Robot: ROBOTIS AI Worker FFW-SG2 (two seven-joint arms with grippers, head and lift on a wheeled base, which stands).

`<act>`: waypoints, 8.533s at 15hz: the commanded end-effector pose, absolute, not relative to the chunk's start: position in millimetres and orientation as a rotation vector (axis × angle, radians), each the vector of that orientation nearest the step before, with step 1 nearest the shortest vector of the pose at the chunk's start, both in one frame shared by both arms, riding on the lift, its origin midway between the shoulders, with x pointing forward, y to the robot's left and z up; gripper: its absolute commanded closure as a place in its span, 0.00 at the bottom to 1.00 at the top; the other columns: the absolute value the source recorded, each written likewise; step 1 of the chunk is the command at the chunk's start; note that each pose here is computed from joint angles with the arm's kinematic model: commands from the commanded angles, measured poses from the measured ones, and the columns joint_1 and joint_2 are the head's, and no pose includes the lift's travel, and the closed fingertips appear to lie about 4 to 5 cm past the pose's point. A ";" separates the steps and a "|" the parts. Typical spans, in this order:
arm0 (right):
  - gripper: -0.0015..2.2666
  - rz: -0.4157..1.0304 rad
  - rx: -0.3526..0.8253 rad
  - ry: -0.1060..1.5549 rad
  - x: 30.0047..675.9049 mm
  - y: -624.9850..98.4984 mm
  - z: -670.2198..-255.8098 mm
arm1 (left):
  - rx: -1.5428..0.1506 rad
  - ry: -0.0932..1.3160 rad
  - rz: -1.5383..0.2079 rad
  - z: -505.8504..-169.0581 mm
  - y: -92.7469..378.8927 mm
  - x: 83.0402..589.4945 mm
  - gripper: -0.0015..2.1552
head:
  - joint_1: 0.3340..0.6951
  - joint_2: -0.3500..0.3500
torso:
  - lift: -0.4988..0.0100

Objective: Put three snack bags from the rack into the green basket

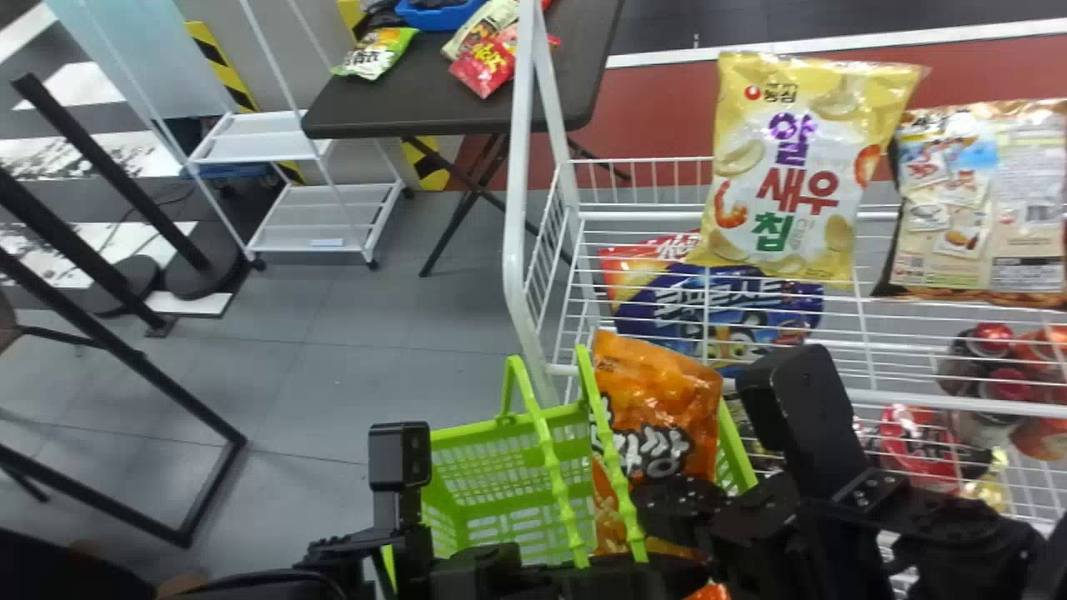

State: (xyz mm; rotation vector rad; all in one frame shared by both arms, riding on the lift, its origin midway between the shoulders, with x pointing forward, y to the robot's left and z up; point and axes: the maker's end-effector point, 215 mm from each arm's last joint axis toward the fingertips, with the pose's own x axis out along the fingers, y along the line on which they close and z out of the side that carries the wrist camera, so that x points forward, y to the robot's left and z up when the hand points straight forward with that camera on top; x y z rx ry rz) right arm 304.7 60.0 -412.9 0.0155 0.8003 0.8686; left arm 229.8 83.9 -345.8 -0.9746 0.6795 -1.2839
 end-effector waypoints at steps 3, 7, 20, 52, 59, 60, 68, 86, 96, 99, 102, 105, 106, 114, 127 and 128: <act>0.75 0.909 0.027 0.830 287.4 67.0 -422.6 | -0.985 0.678 -1.292 -342.9 83.2 228.3 1.00 | 1.00 0.98 | 0.98; 0.00 0.900 0.011 0.878 275.7 41.9 -415.8 | -0.983 0.676 -1.281 -343.7 87.0 229.7 1.00 | 1.00 0.99 | 0.98; 0.02 0.497 0.107 0.597 451.5 -110.5 -383.2 | -0.982 0.673 -1.281 -342.5 87.8 228.7 1.00 | 1.00 0.53 | 0.98; 0.99 0.163 0.061 0.396 607.5 -261.2 -375.5 | -0.986 0.678 -1.265 -346.5 91.8 225.6 1.00 | 1.00 0.18 | 0.98; 0.99 0.230 0.199 0.409 594.1 -257.0 -369.3 | -0.985 0.677 -1.261 -346.8 93.5 226.1 1.00 | 1.00 0.17 | 0.98; 0.99 0.245 0.205 0.408 590.6 -251.6 -366.2 | -0.986 0.676 -1.262 -346.5 93.4 226.1 1.00 | 1.00 0.17 | 0.98; 0.99 0.396 0.298 0.478 533.9 -207.1 -350.7 | -0.985 0.675 -1.262 -346.7 93.5 225.8 1.00 | 1.00 0.21 | 0.98; 0.99 0.931 0.445 0.929 333.6 -43.2 -369.8 | -0.970 0.668 -1.304 -340.3 80.7 222.9 1.00 | 1.00 0.56 | 0.98; 0.99 0.981 0.514 1.004 309.6 21.3 -410.1 | -0.974 0.661 -1.334 -335.5 72.5 221.2 1.00 | 1.00 0.76 | 0.98; 0.99 0.968 0.523 1.002 309.9 28.0 -421.6 | -0.966 0.656 -1.338 -332.1 72.1 221.4 1.00 | 1.00 0.81 | 0.98; 0.99 0.960 0.548 0.941 330.4 46.4 -428.3 | -0.962 0.654 -1.343 -330.5 70.9 221.1 1.00 | 1.00 0.83 | 0.98; 0.25 0.961 0.548 0.951 328.4 51.8 -435.0 | -0.960 0.653 -1.334 -329.8 74.5 222.3 1.00 | 1.00 0.86 | 0.98; 0.00 0.967 0.548 0.949 327.1 50.8 -432.0 | -0.962 0.653 -1.328 -330.0 76.5 222.8 1.00 | 1.00 0.87 | 0.98; 0.02 0.896 0.656 0.867 370.9 -6.9 -393.9 | -0.963 0.641 -1.308 -329.5 85.5 225.6 1.00 | 1.00 0.82 | 0.98; 0.02 0.239 0.230 0.422 545.3 -307.4 -358.5 | -0.965 0.645 -1.303 -332.3 86.0 225.7 1.00 | 1.00 0.17 | 0.98; 0.02 0.209 0.215 0.403 554.0 -323.6 -358.7 | -0.965 0.645 -1.303 -332.3 86.0 225.7 1.00 | 1.00 0.13 | 0.98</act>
